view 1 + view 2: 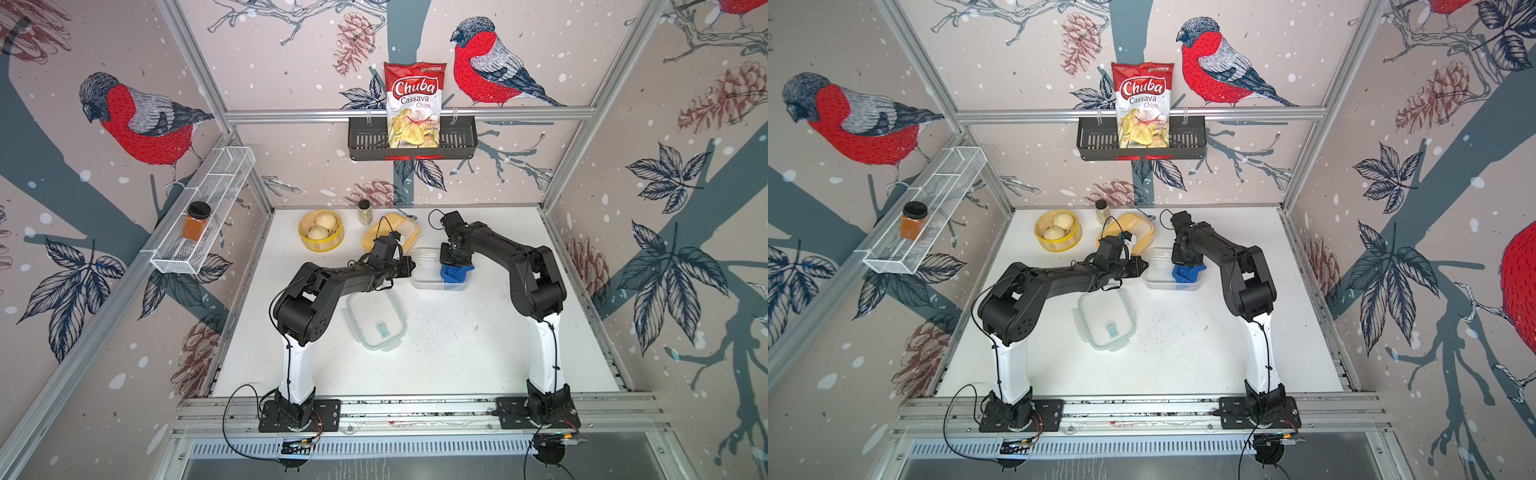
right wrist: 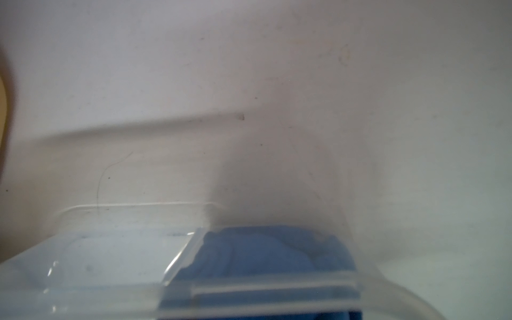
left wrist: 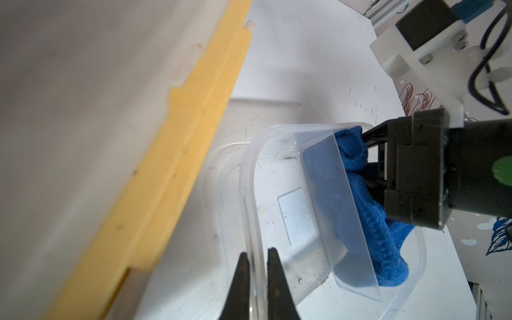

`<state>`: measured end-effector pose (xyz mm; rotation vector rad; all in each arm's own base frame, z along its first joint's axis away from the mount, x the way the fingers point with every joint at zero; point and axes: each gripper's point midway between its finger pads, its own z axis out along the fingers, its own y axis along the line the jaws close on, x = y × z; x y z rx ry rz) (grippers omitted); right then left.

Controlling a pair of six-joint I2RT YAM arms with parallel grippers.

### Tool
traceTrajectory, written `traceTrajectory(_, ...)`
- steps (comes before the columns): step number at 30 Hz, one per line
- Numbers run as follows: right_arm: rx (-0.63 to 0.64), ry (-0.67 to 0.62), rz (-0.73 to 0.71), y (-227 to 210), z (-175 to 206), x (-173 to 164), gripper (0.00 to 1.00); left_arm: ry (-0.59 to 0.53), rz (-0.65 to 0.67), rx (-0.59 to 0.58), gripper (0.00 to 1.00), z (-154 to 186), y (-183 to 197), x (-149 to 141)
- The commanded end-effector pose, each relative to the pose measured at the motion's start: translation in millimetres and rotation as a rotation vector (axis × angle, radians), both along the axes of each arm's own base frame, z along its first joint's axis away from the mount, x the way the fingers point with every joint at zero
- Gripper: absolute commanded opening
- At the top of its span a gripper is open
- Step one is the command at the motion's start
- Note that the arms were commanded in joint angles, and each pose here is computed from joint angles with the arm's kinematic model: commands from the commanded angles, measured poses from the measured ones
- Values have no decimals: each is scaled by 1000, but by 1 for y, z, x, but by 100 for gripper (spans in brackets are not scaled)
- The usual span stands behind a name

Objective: Wipe the insides of the lunch boxes
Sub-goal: Wipe the dirt inside the lunch box.

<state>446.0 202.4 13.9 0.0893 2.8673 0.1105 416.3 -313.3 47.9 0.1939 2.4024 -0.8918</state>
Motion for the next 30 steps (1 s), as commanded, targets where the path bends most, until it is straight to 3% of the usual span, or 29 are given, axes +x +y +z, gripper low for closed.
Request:
traceTrajectory(1, 121, 50, 64, 31, -26, -8, 0, 216, -112, 167, 0, -58, 21, -53)
traceTrajectory(7, 103, 134, 88, 29, -39, -30, 0, 222, -113, 174, 0, -60, 21, -53)
traceTrajectory(18, -24, 349, 219, 20, -62, -101, 0, 235, -92, 154, 0, -61, 23, -47)
traceTrajectory(30, 92, 297, 268, 41, -11, -117, 0, 243, -73, 165, 0, -63, 28, -43)
